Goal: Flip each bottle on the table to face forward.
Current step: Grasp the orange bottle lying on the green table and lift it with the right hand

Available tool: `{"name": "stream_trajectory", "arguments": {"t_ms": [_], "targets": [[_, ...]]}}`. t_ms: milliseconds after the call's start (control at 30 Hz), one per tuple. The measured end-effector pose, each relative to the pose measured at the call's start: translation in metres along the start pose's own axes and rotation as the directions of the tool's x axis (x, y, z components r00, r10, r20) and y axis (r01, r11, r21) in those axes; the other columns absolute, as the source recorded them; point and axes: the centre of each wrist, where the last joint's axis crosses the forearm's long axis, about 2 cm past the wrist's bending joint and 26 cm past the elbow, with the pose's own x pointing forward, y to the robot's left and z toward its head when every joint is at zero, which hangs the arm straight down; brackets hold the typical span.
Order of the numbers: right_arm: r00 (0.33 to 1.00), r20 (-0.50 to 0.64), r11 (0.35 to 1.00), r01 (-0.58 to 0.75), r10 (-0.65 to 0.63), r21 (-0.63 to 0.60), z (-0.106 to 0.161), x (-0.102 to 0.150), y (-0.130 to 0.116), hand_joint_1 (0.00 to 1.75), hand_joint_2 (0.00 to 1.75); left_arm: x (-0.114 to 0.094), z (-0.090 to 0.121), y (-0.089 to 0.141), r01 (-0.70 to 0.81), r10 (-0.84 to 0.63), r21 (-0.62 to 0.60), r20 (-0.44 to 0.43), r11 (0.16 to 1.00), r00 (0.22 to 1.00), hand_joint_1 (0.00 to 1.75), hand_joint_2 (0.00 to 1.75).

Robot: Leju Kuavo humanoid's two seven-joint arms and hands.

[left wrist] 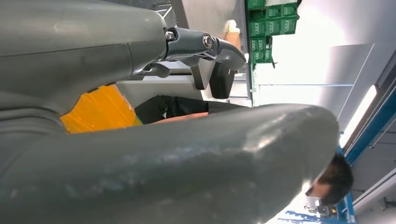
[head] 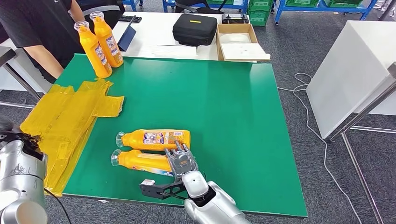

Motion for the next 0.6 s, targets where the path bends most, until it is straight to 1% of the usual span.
{"name": "stream_trajectory", "arguments": {"t_ms": [33, 167, 200, 233, 600], "targets": [[1.0, 0.004, 1.0, 0.001, -0.001, 0.001, -0.0002, -0.0002, -0.0003, 0.21, 1.75, 0.0, -0.0008, 0.0009, 0.0, 0.0, 0.003, 0.003, 1.0, 1.0, 0.0, 0.0], [1.0, 0.016, 1.0, 0.009, -0.009, 0.008, -0.0011, -0.0014, -0.0013, 1.65, 1.75, 0.0001, -0.0037, 0.004, 0.004, -0.005, 0.014, 0.01, 1.0, 1.0, 0.0, 0.0], [1.0, 0.017, 1.0, 0.011, -0.012, 0.011, -0.0014, -0.0017, -0.0016, 1.73, 1.75, 0.0, -0.004, 0.0046, 0.006, -0.006, 0.016, 0.009, 1.0, 1.0, 0.0, 0.0], [1.0, 0.018, 1.0, 0.015, -0.015, 0.013, -0.0015, -0.002, -0.0018, 1.74, 1.75, -0.0002, -0.0042, 0.0051, 0.007, -0.007, 0.017, 0.009, 1.0, 1.0, 0.0, 0.0], [0.999, 0.023, 0.999, 0.04, -0.041, 0.018, -0.0031, -0.0061, -0.0046, 1.73, 1.75, -0.0014, -0.0034, 0.005, 0.008, -0.008, 0.028, 0.002, 1.0, 1.0, 0.0, 0.0]]}}
